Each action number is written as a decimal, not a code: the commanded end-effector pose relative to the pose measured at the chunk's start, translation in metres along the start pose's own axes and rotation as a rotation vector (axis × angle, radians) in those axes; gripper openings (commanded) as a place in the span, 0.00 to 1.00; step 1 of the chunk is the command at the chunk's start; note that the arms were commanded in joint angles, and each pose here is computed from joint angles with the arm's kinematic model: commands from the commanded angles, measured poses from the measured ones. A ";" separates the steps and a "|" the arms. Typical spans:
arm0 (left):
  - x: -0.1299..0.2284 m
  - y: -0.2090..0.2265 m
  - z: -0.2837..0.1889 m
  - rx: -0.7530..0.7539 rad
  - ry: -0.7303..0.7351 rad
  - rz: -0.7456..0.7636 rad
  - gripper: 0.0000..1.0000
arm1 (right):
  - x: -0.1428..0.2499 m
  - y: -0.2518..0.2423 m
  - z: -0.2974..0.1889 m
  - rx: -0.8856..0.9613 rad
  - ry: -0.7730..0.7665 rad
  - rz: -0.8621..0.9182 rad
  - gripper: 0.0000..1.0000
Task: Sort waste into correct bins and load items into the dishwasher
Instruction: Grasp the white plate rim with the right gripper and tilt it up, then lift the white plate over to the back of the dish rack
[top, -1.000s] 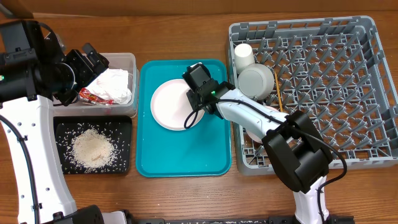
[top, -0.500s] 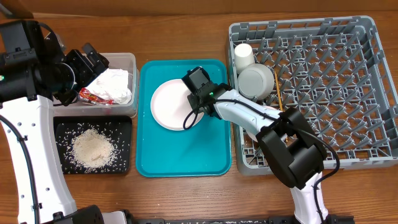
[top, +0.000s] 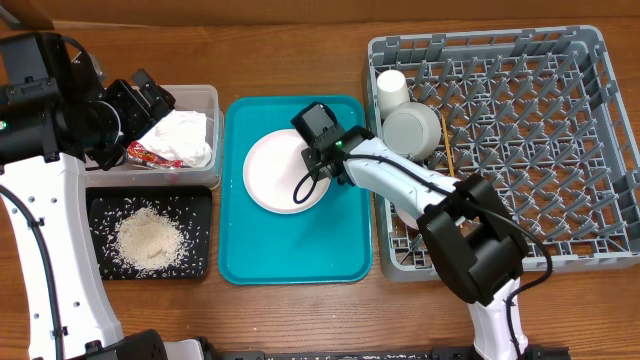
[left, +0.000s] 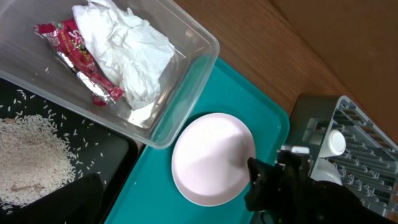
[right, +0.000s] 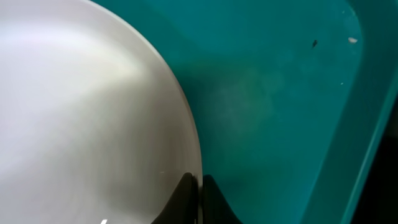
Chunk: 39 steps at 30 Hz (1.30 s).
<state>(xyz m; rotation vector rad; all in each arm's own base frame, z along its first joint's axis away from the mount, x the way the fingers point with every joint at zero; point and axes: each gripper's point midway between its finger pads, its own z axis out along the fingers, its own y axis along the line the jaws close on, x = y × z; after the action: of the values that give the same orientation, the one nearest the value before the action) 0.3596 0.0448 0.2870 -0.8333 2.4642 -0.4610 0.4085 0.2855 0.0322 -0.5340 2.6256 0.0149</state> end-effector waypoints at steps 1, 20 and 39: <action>-0.003 -0.007 -0.011 0.024 -0.029 0.013 1.00 | -0.054 -0.007 -0.065 -0.008 -0.169 0.023 0.04; -0.003 -0.007 -0.011 0.024 -0.028 0.013 1.00 | -0.031 -0.216 -0.340 1.057 -0.358 0.065 0.04; -0.003 -0.007 -0.011 0.024 -0.029 0.013 1.00 | 0.023 -0.317 -0.293 1.128 -0.065 0.212 0.04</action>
<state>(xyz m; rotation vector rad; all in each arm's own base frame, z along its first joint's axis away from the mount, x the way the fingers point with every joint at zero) 0.3596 0.0448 0.2870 -0.8333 2.4642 -0.4610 0.3774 -0.0425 0.3174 0.1177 2.1231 -1.2756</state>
